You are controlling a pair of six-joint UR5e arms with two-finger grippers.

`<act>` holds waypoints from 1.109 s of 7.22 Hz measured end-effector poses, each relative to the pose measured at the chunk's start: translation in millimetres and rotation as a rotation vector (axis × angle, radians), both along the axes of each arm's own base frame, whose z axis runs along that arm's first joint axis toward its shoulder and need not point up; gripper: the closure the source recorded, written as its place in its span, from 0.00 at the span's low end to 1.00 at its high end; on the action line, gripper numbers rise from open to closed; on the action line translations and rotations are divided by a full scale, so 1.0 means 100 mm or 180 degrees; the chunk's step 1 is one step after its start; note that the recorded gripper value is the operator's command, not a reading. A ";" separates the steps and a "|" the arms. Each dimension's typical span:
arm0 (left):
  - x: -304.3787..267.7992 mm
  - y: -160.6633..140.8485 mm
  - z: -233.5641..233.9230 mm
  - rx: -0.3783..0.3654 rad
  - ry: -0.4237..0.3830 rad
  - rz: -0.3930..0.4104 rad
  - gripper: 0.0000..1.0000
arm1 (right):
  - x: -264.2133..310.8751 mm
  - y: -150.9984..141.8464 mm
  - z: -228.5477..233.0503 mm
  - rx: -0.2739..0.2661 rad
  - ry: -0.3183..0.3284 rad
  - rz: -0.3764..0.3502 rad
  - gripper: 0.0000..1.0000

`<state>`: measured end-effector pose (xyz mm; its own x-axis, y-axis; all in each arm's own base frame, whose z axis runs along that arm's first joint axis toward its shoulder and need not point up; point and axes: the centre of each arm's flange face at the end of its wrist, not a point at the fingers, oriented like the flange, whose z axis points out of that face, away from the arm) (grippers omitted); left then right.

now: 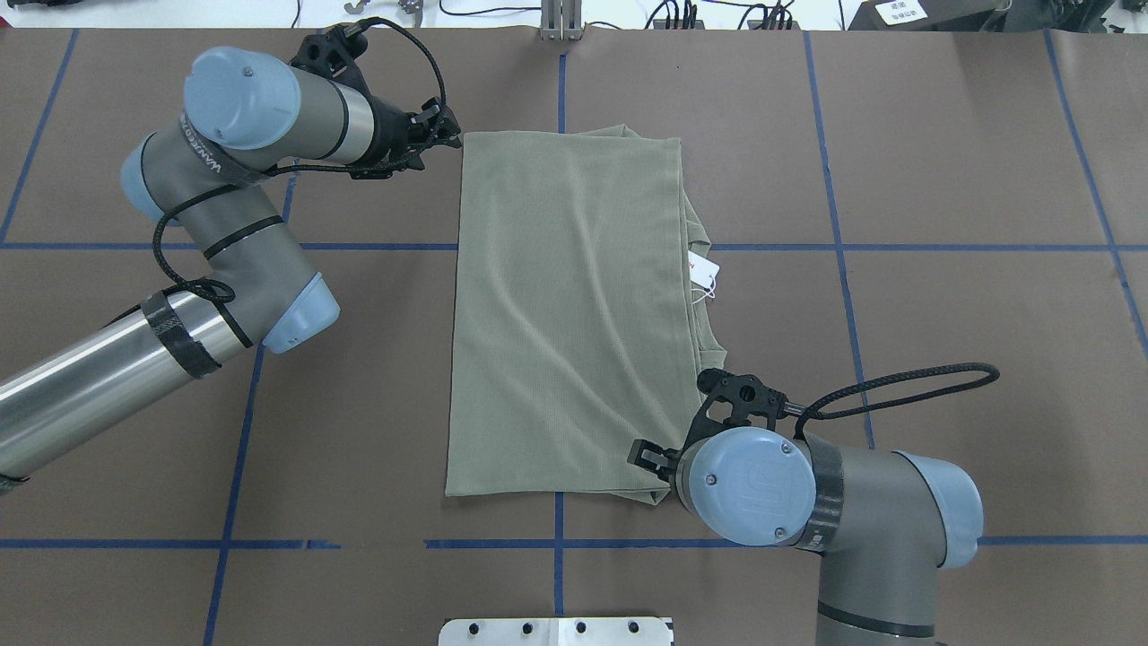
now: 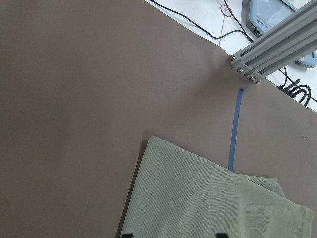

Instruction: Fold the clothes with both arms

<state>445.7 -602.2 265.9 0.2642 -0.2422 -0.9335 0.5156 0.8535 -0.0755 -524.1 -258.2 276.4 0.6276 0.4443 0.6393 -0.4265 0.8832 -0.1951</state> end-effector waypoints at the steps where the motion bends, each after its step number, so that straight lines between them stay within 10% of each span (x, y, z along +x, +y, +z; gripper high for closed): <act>1: 0.00 0.00 0.03 -0.0007 -0.0010 0.0001 0.36 | -0.06 -0.01 0.06 -0.0211 -0.0018 0.0255 0.13; 8: -0.02 0.02 0.06 -0.0007 -0.0013 -0.0013 0.36 | -0.31 -0.25 0.18 -0.0434 -0.0229 0.0597 0.18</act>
<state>443.3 -600.4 272.2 0.2670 -0.2454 -0.9319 0.5195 0.8512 -0.0753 -555.4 -283.6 294.9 0.4811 0.6339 0.6056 -0.5612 0.7533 -0.3428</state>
